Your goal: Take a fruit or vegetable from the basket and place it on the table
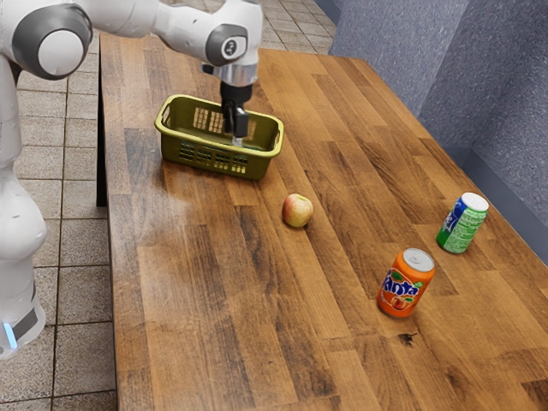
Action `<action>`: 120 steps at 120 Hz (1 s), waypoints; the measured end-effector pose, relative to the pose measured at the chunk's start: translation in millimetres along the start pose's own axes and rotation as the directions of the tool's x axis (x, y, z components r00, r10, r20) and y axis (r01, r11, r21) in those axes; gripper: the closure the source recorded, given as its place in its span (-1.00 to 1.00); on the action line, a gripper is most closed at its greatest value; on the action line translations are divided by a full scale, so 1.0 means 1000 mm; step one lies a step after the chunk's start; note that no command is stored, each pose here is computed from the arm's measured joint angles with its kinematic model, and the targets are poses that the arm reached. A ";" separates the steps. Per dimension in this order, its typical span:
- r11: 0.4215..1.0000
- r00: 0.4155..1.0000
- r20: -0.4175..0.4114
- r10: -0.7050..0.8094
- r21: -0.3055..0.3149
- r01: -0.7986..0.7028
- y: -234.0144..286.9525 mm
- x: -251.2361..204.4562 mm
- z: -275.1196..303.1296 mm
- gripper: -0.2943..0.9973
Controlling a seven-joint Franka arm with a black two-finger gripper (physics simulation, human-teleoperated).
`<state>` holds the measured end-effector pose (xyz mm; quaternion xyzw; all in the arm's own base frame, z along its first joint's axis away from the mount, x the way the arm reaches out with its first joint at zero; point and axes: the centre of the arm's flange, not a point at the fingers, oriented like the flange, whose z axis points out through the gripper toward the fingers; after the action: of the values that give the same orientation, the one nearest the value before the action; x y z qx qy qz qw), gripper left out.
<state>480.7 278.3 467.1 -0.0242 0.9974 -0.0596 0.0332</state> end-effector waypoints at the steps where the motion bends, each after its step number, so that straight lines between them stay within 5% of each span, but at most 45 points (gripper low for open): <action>1: 1.000 1.000 0.000 -0.001 0.001 0.001 0.001 0.000 0.001 -0.46; 120: 1.000 0.999 0.030 0.020 -0.016 -0.020 0.025 -0.011 0.032 -0.46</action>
<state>493.1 299.6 433.3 -0.0152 0.9974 -0.0508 0.0485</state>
